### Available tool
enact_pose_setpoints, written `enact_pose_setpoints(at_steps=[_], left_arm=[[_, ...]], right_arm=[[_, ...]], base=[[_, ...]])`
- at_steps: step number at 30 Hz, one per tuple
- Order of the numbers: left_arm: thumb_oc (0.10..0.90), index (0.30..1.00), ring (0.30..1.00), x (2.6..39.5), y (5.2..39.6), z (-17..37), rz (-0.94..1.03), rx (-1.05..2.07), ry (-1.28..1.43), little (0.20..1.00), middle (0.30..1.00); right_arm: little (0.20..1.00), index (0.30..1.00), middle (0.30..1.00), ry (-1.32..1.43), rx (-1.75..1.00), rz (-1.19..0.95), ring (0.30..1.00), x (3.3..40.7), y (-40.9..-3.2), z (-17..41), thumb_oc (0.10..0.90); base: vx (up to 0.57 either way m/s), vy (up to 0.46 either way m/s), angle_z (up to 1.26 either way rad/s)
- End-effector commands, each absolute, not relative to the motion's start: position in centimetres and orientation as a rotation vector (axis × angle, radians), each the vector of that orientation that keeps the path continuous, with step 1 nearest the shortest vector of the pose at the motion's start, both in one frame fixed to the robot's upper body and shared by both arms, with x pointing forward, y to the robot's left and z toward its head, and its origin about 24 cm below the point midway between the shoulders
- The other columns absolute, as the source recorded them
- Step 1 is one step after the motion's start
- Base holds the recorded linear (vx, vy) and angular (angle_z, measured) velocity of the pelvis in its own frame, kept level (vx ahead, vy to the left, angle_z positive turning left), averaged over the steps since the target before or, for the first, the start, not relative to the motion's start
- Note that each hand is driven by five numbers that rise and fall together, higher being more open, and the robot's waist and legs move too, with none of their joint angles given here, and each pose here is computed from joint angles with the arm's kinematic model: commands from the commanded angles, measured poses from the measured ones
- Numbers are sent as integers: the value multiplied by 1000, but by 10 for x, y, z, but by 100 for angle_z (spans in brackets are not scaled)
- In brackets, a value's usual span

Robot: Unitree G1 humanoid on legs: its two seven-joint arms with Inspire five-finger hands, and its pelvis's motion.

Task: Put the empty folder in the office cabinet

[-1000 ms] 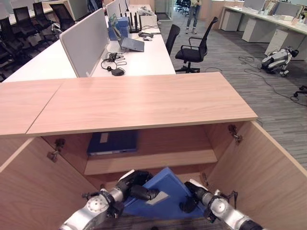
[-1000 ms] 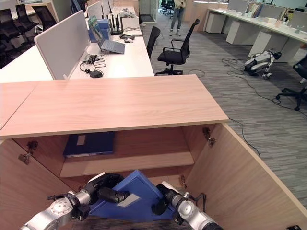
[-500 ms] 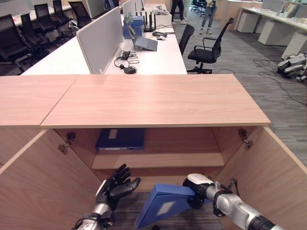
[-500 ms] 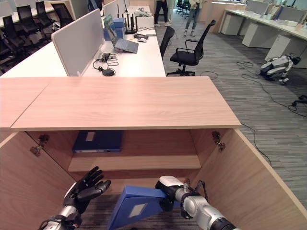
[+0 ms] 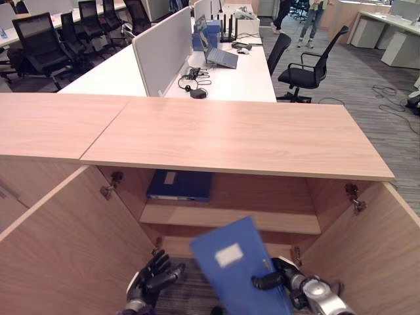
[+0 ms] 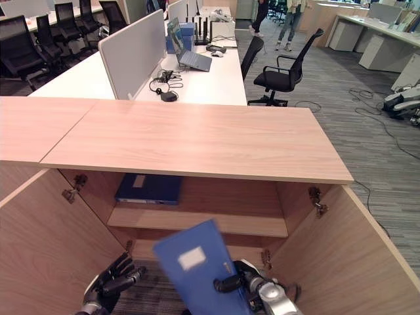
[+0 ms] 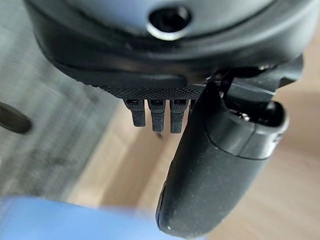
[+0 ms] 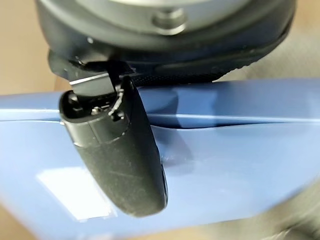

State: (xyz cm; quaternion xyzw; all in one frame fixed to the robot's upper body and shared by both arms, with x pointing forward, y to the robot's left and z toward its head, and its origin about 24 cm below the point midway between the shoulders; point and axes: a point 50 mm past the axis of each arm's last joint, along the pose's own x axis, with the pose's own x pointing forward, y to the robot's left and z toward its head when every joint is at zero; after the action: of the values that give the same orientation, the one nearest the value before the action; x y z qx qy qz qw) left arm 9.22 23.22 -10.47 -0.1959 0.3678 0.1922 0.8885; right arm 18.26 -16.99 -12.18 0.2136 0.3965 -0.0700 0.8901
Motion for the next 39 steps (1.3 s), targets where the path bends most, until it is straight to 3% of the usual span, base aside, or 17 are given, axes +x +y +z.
enact_pose_setpoints(at_steps=[1,6,14,20,26,32,39], left_arm=[[800,900,900,115,242,-90,410,-382,665,900,900],[800,900,900,85,220,-117,459,-541,839,900,900],[800,900,900,56,196,-133,463,-652,1011,900,900],[800,900,900,52,199,-130,440,-638,1024,900,900],[800,900,900,46,208,-131,378,-540,1064,900,900],[800,900,900,39,216,-134,286,-424,1114,900,900],[800,900,900,31,226,-141,242,-305,1169,900,900]], right_arm=[[300,300,300,369,831,-236,300,266,-163,-53,400],[300,300,300,349,1079,-303,300,275,-135,-43,400],[300,300,300,404,1134,-416,300,302,-136,-34,400],[300,300,300,355,1147,-502,300,328,-158,-13,400],[300,300,300,41,1293,-510,300,371,-191,64,400],[300,300,300,-154,1270,-568,300,384,-242,114,400],[300,300,300,-275,1229,-580,300,386,-266,147,400]], base=[[-9,15,3],[0,0,0],[7,3,-2],[-14,-7,4],[-29,-23,9],[32,-12,20],[44,6,22]])
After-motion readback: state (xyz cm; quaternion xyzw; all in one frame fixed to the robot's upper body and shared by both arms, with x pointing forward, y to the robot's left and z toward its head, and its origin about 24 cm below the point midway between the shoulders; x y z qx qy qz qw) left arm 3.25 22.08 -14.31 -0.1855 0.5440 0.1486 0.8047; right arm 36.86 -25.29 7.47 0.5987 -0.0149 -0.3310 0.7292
